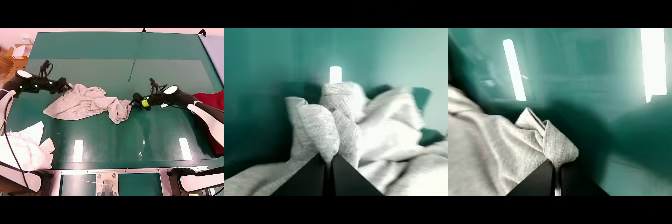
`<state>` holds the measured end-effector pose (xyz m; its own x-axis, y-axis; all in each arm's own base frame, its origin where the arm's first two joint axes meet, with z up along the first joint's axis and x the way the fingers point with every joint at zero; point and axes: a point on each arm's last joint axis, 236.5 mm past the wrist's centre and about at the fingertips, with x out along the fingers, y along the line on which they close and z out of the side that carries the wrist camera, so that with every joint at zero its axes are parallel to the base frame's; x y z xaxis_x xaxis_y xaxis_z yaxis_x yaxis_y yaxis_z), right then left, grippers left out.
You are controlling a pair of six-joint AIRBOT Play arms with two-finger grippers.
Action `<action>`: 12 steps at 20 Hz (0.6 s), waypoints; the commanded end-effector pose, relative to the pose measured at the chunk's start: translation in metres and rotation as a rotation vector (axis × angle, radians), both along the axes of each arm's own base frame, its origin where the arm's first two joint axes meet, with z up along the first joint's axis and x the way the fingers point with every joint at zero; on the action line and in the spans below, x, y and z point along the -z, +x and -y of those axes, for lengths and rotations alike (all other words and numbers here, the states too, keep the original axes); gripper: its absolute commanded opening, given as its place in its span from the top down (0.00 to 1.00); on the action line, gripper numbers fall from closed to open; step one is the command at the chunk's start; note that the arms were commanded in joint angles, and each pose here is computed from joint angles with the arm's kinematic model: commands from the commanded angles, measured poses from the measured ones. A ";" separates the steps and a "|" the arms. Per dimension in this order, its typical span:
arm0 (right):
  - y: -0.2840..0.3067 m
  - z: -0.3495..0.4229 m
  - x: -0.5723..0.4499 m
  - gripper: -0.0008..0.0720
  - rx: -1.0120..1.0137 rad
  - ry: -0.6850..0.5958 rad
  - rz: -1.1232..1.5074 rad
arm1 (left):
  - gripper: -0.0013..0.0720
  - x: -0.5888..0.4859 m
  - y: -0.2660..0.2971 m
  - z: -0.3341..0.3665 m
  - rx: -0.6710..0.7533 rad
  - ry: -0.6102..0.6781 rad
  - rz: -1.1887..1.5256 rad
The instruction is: Fold the shirts.
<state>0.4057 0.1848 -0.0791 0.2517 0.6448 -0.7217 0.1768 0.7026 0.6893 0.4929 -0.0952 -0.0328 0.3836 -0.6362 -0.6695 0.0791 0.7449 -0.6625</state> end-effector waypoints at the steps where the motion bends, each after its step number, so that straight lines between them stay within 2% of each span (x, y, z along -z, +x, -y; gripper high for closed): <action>1: 0.016 0.014 -0.062 0.97 -0.069 0.081 0.058 | 0.96 -0.079 0.011 0.013 0.080 -0.038 0.123; 4: 0.041 0.046 -0.180 0.97 -0.079 0.092 0.291 | 0.96 -0.209 0.016 0.014 0.082 -0.004 0.383; 6: 0.042 0.068 -0.273 0.97 -0.053 0.056 0.503 | 0.96 -0.307 -0.004 0.016 0.085 0.033 0.600; 9: 0.003 0.082 -0.402 0.97 -0.031 -0.018 0.810 | 0.96 -0.432 -0.069 0.025 0.080 0.070 0.877; 12: -0.060 0.085 -0.492 0.97 -0.006 -0.098 1.056 | 0.96 -0.507 -0.147 0.033 0.080 0.128 1.083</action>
<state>0.4044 0.1025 0.3286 0.6981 0.6417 -0.3176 -0.3974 0.7162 0.5737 0.4181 -0.1211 0.3988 0.7330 -0.6522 -0.1931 0.5949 0.7524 -0.2828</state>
